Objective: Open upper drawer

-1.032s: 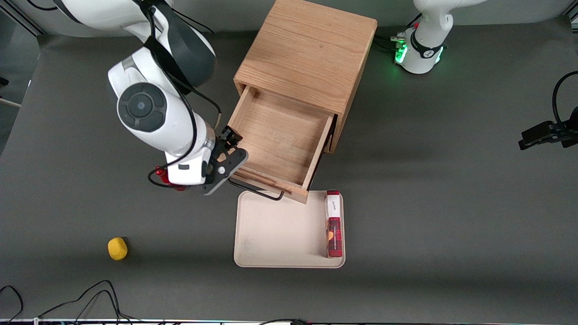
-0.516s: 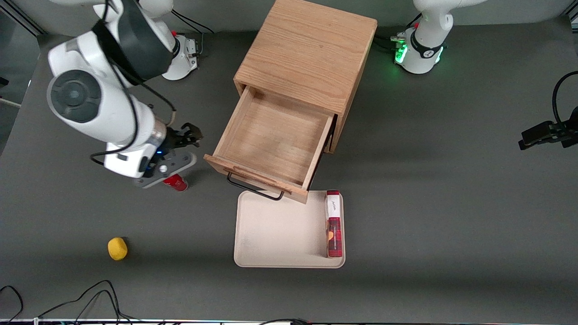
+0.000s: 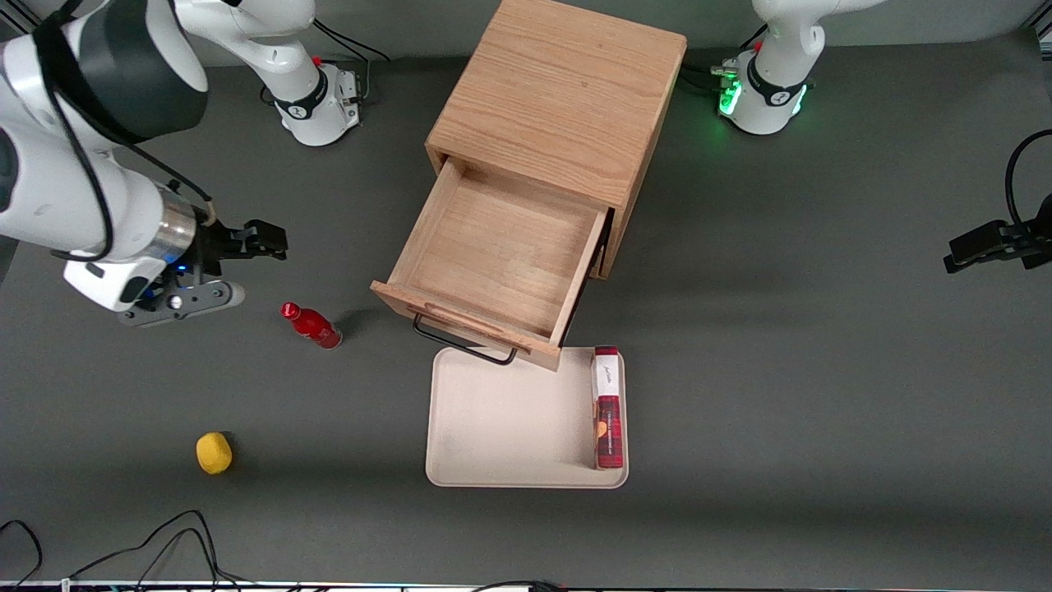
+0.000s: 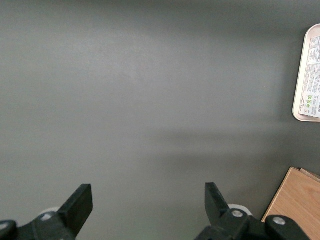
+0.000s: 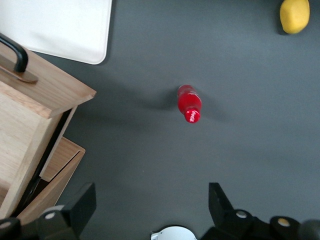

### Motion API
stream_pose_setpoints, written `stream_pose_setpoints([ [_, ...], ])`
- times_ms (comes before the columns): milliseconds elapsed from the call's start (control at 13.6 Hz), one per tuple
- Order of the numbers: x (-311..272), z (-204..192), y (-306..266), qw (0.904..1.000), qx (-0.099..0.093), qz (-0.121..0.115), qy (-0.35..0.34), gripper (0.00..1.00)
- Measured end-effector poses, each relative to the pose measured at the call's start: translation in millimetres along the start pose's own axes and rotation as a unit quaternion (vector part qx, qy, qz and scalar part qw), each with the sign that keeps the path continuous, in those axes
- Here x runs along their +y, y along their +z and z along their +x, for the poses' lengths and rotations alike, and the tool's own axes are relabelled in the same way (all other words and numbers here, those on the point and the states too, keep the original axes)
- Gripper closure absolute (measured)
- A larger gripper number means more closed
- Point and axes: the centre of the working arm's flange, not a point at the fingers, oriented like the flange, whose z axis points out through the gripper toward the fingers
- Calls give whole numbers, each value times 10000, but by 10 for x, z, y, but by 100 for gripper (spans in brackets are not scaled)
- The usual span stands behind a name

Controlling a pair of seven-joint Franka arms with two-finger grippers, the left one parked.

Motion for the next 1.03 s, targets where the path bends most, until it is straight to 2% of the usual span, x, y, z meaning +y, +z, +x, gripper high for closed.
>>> stream_pose_setpoints([
  [221,158,-132,13,9999,23,-26,165,0],
  [369,183,-295,65,9997,107,-105,190,0],
  [516,259,-481,99,9996,110,-181,189,0],
  [811,651,-651,11,9995,194,-132,225,0],
  [1032,643,-657,1,9996,207,-128,148,0],
])
